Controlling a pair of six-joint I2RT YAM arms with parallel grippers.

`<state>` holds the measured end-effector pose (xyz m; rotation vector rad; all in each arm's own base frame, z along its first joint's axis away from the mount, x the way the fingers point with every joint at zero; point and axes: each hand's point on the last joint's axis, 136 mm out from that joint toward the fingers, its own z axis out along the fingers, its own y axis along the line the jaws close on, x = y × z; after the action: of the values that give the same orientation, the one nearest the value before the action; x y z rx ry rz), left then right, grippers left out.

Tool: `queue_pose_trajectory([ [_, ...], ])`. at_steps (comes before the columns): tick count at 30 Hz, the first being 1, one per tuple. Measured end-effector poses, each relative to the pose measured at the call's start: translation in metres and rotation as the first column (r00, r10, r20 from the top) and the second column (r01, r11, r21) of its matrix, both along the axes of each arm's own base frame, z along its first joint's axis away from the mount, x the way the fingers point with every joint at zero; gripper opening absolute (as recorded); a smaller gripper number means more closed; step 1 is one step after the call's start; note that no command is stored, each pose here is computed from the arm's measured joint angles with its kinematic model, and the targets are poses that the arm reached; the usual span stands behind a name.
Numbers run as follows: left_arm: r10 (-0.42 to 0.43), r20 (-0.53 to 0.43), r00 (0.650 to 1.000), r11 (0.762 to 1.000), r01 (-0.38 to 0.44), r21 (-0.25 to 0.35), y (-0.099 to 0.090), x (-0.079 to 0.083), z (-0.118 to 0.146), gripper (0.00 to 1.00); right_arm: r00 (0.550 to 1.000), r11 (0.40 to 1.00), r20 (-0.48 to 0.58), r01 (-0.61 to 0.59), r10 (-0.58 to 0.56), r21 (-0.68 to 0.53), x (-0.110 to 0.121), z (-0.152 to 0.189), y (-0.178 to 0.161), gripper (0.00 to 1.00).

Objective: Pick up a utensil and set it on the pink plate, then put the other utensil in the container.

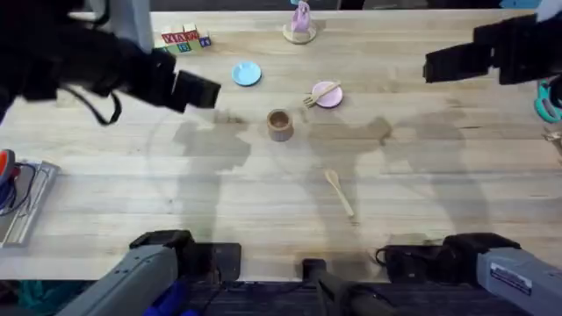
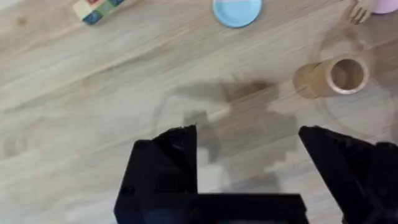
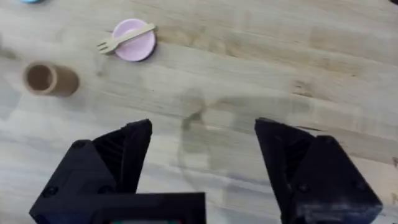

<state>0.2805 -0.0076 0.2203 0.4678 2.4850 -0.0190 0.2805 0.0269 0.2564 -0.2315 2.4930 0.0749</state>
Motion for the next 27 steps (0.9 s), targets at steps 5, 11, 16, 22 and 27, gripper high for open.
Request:
queue_pose_trajectory([
  [5, 0.091, -0.027, 0.995, 0.996, -0.091, -0.002, 0.023, -0.013, -0.013, 0.993, 0.997, 0.998, -0.05, -0.066, 0.066, -0.002, -0.012, -0.007, 0.017, 0.996],
  [11, 0.167, -0.032, 0.985, 0.986, -0.167, -0.002, 0.044, -0.015, -0.016, 0.993, 0.989, 0.995, -0.111, -0.096, 0.1, 0.034, -0.028, -0.014, 0.041, 0.996],
  [16, 0.213, -0.027, 0.977, 0.977, -0.213, 0.003, 0.057, -0.016, -0.015, 0.993, 0.984, 0.992, -0.132, -0.108, 0.116, 0.068, -0.036, -0.015, 0.059, 0.995],
  [22, 0.22, -0.025, 0.975, 0.976, -0.22, 0.005, 0.059, -0.016, -0.015, 0.993, 0.983, 0.99, -0.134, -0.117, 0.127, 0.08, -0.039, -0.015, 0.066, 0.996],
  [27, 0.22, -0.025, 0.975, 0.975, -0.22, 0.005, 0.059, -0.016, -0.015, 0.993, 0.979, 0.99, -0.157, -0.119, 0.13, 0.08, -0.044, -0.017, 0.068, 0.996],
])
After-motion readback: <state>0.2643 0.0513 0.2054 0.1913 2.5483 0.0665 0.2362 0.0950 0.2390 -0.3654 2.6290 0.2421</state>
